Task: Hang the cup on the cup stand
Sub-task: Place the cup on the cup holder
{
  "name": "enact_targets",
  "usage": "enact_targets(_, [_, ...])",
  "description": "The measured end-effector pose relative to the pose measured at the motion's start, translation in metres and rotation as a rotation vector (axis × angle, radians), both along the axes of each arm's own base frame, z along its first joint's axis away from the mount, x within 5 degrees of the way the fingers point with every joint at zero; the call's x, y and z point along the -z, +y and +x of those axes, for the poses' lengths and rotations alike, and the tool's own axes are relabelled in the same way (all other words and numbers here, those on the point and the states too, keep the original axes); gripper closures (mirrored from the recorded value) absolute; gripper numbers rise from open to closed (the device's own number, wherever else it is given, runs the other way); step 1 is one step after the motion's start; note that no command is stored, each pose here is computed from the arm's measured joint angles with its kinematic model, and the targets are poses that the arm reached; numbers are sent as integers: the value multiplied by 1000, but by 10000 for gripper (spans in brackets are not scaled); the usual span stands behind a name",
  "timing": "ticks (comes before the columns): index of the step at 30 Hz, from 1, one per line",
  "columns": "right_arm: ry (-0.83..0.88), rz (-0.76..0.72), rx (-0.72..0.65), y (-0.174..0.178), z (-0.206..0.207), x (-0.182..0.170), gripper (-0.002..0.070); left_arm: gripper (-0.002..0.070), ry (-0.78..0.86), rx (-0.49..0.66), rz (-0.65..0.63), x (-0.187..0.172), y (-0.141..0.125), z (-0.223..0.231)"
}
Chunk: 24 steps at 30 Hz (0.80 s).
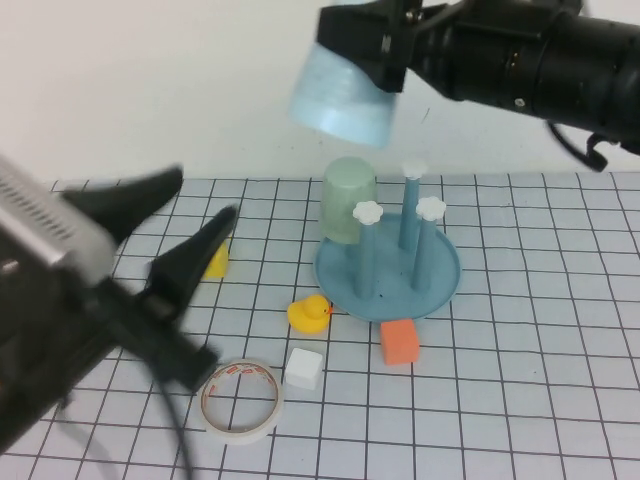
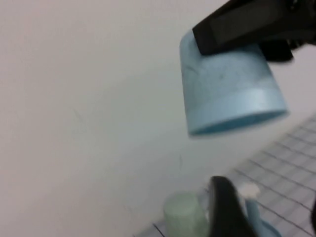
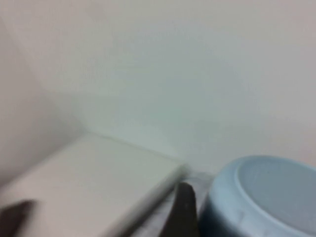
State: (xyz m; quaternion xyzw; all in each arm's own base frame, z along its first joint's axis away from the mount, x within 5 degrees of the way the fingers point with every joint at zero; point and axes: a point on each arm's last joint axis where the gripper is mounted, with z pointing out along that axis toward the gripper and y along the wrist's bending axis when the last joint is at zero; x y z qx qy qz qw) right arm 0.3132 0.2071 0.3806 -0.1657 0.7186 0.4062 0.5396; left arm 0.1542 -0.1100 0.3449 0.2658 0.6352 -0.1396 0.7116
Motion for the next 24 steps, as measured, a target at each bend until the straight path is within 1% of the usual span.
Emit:
enact_targets(4, [-151,-196,146,-12,11,3,92,568,99,40,45,0,13,-22])
enact_targets(6, [-210,-321,248,-21,19,6,92,643,163,61,97,3,23,-36])
enact_targets(8, [-215,-381,294,-24,24,12,92,659,211,62,133,6,31,-44])
enact_targets(10, [-203,-416,314,-24,30,21,92,668,260,39,158,10,39,-50])
enact_targets(17, [-153,-539,317,-16,56,63,92,675,372,-99,188,17,62,-59])
enact_targets(20, [-144,-553,320,-11,71,73,92,675,410,-131,189,20,67,-62])
enact_targets(24, [-145,-551,337,-8,91,78,92,675,435,-149,192,22,69,-62])
